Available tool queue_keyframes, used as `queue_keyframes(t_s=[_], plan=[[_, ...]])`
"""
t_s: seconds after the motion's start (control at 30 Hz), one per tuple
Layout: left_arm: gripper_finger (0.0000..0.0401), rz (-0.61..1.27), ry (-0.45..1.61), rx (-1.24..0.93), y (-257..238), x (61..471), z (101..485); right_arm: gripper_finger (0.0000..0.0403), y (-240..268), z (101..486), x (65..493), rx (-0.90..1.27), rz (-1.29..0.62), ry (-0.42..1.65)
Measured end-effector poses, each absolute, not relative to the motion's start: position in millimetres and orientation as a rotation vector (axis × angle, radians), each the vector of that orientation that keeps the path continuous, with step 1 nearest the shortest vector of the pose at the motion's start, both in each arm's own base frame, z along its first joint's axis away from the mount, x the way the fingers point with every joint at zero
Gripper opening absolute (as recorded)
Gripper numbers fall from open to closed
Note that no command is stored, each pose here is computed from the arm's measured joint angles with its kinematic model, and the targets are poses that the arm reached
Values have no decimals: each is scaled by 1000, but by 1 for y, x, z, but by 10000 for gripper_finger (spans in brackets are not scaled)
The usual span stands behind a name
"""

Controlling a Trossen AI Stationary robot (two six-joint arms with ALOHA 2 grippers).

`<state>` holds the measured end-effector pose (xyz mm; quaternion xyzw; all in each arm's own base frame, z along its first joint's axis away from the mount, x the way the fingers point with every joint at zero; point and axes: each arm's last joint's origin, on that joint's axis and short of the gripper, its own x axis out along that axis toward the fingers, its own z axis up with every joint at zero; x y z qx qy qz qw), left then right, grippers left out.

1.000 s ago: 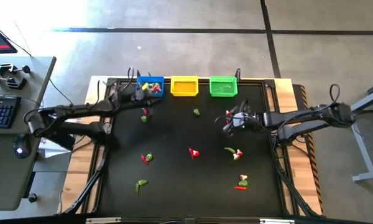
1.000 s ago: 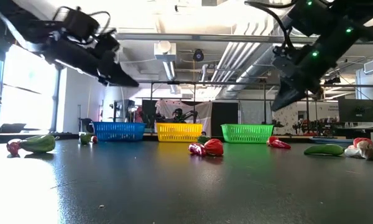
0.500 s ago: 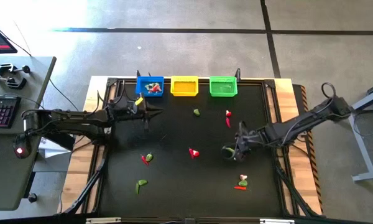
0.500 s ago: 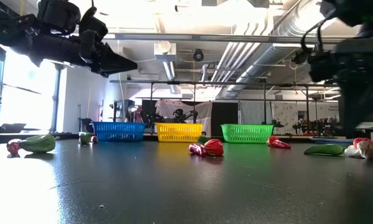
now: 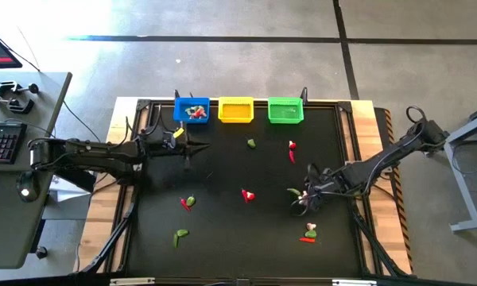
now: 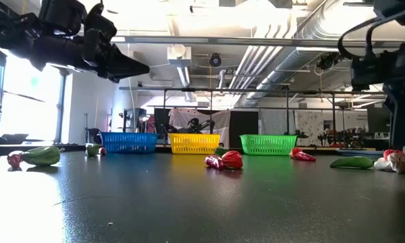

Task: Sort produce into baskets
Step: Put the red mushroom into the blue bin

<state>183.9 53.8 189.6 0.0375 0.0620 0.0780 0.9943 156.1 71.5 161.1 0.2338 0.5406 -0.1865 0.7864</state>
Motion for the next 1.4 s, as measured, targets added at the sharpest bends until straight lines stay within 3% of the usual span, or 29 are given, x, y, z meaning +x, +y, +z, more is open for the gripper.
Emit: queue_keyframes(t_s=[0.3, 0.6, 0.67, 1.07, 1.4], plan=[[17, 123, 130, 82, 48, 185, 189, 141, 76, 147, 165, 346, -314, 1212], [17, 101, 130, 86, 44, 186, 189, 14, 75, 144, 165, 323, -343, 1223], [17, 101, 130, 90, 44, 186, 189, 5, 75, 146, 163, 337, -371, 1241], [17, 101, 132, 90, 44, 187, 189, 113, 73, 169, 172, 343, -495, 1194], [17, 98, 153, 103, 44, 186, 187, 118, 56, 160, 178, 360, -518, 1173]])
